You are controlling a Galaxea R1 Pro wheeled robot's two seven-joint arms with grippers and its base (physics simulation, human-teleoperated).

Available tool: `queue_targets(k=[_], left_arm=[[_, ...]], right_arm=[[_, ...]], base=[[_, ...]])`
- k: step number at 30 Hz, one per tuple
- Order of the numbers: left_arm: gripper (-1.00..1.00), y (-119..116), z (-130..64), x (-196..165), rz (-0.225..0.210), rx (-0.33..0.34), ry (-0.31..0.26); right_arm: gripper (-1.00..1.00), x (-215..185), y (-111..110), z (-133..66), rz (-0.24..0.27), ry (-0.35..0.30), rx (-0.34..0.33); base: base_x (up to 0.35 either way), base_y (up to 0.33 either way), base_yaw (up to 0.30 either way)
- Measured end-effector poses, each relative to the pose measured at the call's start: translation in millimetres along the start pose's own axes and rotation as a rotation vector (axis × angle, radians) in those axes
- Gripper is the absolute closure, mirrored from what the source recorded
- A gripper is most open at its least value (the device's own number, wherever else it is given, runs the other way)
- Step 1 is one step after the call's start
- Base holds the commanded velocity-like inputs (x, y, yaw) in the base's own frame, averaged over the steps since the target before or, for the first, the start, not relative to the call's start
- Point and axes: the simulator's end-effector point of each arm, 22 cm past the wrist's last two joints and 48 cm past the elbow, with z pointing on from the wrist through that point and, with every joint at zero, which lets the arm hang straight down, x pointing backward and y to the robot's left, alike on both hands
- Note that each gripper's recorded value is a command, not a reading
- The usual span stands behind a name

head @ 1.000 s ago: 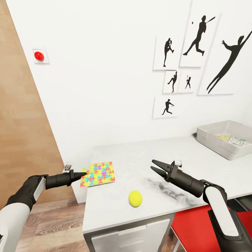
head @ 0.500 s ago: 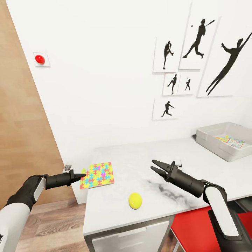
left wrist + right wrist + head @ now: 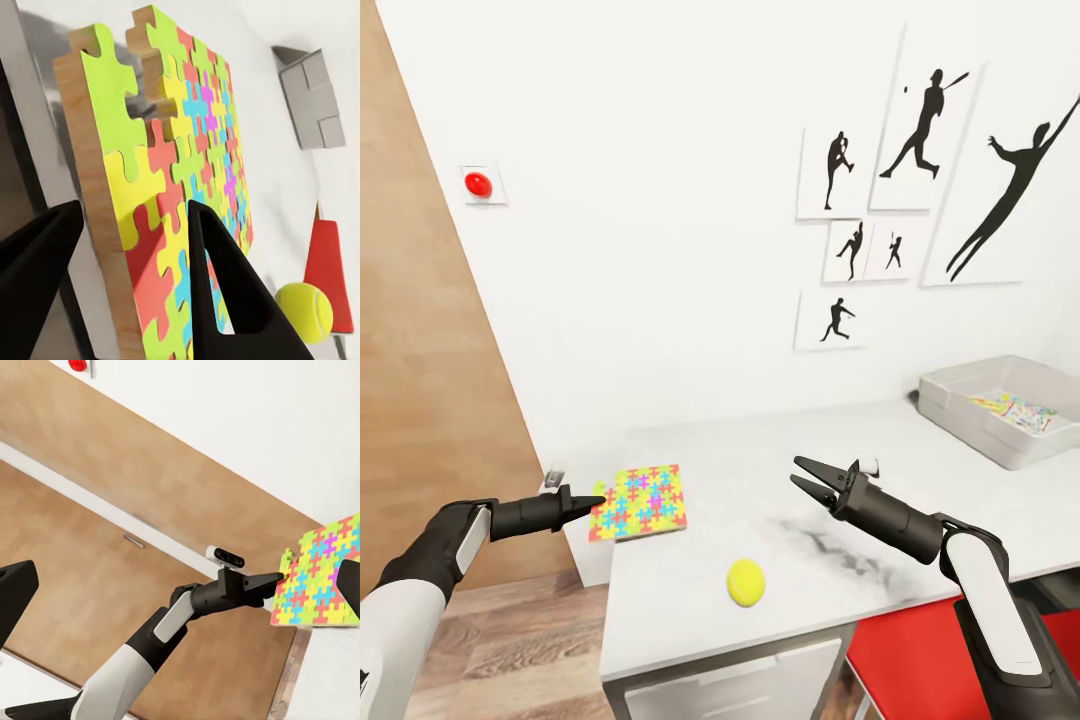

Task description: Put all the toys in the child's room - the three board games (two on the bed and one on the table), the two jigsaw puzzles on the table, and the tennis ball on the table - inside the toy box on the table in the child's room.

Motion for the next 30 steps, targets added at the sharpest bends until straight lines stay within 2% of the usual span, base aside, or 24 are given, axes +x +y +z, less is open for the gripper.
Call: queue_targets(k=[14, 20, 24, 30], left_arm=[[1.00, -15.9, -6.8, -7.7, -0.001, 0.005, 0.000], [1.00, -45.5, -11.7, -10.3, 0.007, 0.123, 0.002], [1.00, -59.8, -28.4, -17.4, -0.005, 0.175, 0.002], [1.00, -93.4, -54.4, -25.8, -0.020, 0.308, 0.004]], right_arm=[[-1.00, -8.8, 15.1, 2.9, 0.000, 0.000, 0.001], [-1.00, -10.2, 17.8, 3.3, 0.000, 0.000, 0.001], [-1.00, -12.7, 22.9, 4.6, 0.000, 0.001, 0.002], [-1.00, -16.1, 25.5, 6.9, -0.001, 0.003, 0.026]], base=[[0.000, 0.000, 0.000], [0.000, 0.000, 0.000], [0.000, 0.000, 0.000], [0.000, 0.000, 0.000]])
